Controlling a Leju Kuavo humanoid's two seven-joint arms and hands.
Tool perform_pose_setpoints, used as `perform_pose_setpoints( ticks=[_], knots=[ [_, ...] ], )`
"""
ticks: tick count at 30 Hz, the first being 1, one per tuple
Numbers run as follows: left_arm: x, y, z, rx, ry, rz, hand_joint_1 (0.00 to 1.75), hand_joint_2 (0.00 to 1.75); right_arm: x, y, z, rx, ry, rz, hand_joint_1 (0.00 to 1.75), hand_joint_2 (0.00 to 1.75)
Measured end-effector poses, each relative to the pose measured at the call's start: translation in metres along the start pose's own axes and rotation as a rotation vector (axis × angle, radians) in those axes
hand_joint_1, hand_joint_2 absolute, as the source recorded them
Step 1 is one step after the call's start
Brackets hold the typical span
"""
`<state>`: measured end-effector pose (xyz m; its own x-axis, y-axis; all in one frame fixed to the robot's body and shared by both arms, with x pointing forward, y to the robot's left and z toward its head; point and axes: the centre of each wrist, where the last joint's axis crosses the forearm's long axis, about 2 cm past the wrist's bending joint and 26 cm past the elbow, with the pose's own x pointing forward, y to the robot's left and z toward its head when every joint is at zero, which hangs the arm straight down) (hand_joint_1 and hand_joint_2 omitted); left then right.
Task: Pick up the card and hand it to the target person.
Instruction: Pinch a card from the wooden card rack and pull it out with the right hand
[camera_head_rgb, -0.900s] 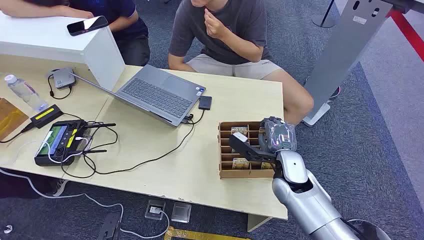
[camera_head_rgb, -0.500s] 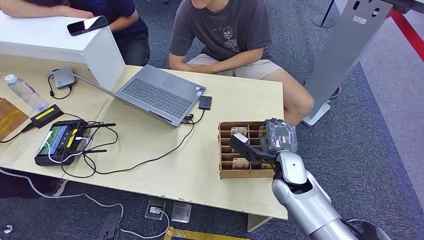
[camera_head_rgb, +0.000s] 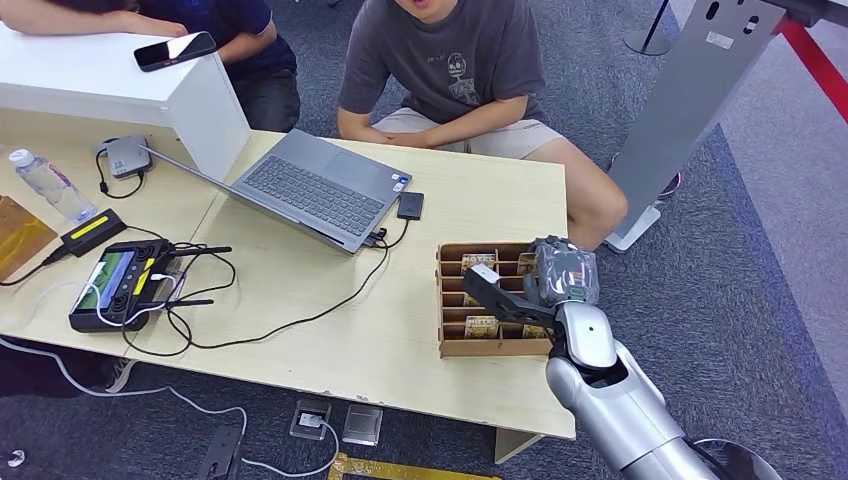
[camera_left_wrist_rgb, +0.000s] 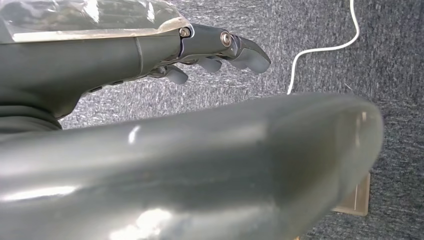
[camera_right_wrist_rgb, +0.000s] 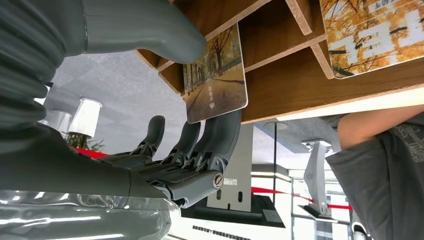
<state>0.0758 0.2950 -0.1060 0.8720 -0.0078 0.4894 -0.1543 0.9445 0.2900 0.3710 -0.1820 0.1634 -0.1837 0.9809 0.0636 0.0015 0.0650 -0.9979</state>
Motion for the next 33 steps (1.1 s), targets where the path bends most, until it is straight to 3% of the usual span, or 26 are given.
perform_pose_setpoints(
  ticks=[2, 9, 25, 33],
  knots=[
    [0.000, 0.000, 0.000, -0.001, 0.000, -0.001, 0.00, 0.00, 0.000, 0.000, 0.000, 0.000, 0.000, -0.003, 1.25, 1.75],
    [0.000, 0.000, 0.000, -0.001, -0.001, -0.003, 0.00, 0.00, -0.001, -0.001, 0.000, 0.002, -0.006, -0.025, 1.41, 1.75],
    [0.000, 0.000, 0.000, -0.004, 0.011, -0.004, 0.00, 0.00, -0.002, -0.003, 0.000, -0.009, -0.016, -0.040, 1.44, 1.75],
    [0.000, 0.000, 0.000, 0.003, 0.015, 0.001, 0.00, 0.00, 0.008, -0.026, 0.004, -0.076, -0.060, -0.045, 1.48, 1.75]
  ],
)
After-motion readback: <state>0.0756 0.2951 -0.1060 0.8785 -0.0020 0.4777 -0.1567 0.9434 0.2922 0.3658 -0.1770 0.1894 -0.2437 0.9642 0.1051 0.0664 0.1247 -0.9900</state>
